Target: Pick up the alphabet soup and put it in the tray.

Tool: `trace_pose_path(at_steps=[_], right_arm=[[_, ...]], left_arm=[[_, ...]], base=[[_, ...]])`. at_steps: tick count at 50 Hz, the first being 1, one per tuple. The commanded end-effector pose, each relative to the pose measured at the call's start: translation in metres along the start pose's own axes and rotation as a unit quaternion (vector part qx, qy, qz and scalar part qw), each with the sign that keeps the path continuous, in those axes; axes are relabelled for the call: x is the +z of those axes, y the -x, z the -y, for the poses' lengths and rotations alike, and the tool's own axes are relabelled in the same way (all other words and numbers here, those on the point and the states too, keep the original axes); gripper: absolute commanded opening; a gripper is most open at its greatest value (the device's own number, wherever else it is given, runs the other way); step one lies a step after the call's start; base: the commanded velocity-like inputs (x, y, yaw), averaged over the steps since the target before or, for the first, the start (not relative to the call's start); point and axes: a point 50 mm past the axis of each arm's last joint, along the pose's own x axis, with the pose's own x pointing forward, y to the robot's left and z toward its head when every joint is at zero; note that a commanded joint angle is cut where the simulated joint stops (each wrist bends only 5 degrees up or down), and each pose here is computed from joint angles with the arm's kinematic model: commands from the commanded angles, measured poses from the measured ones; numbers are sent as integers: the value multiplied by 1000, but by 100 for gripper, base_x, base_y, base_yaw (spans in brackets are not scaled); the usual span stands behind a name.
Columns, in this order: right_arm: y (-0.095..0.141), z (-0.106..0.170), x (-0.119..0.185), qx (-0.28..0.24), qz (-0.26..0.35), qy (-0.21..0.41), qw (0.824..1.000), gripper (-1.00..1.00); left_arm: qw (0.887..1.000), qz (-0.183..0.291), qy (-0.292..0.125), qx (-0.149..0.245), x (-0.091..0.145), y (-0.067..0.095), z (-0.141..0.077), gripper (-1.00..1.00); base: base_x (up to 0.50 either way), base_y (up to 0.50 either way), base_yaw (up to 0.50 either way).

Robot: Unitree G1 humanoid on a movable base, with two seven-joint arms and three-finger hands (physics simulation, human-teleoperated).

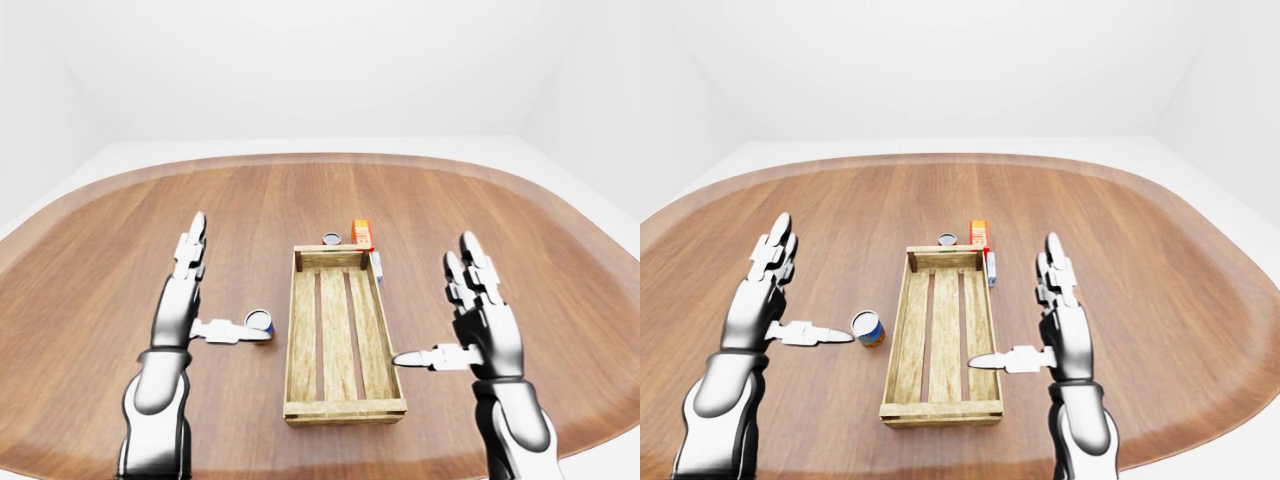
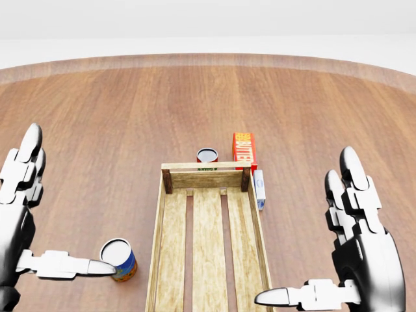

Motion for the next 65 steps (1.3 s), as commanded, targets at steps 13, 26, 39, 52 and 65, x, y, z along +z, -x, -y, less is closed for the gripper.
trace_pose_path(at_steps=[13,26,39,52,65], right_arm=[[3,4,4,-8,5,-4,1000,100],[4,5,5,-11,8,-6,1000,100],[2,6,5,-14,8,-6,1000,100],[0,7,2,-20,5,-9,1000,100],[0,8,1,-20,4,-10,1000,100]], left_arm=[[922,-87,-354,-130,-27,-68,19,100],[871,-167,-421,-189,-57,-90,23,100],[836,-209,-464,-207,-80,-97,26,100],[811,-266,-457,-250,-136,-81,49,100],[810,-266,-458,-252,-139,-80,52,100]], base=[[0,0,0],[0,0,0],[0,0,0],[0,0,0],[0,0,0]])
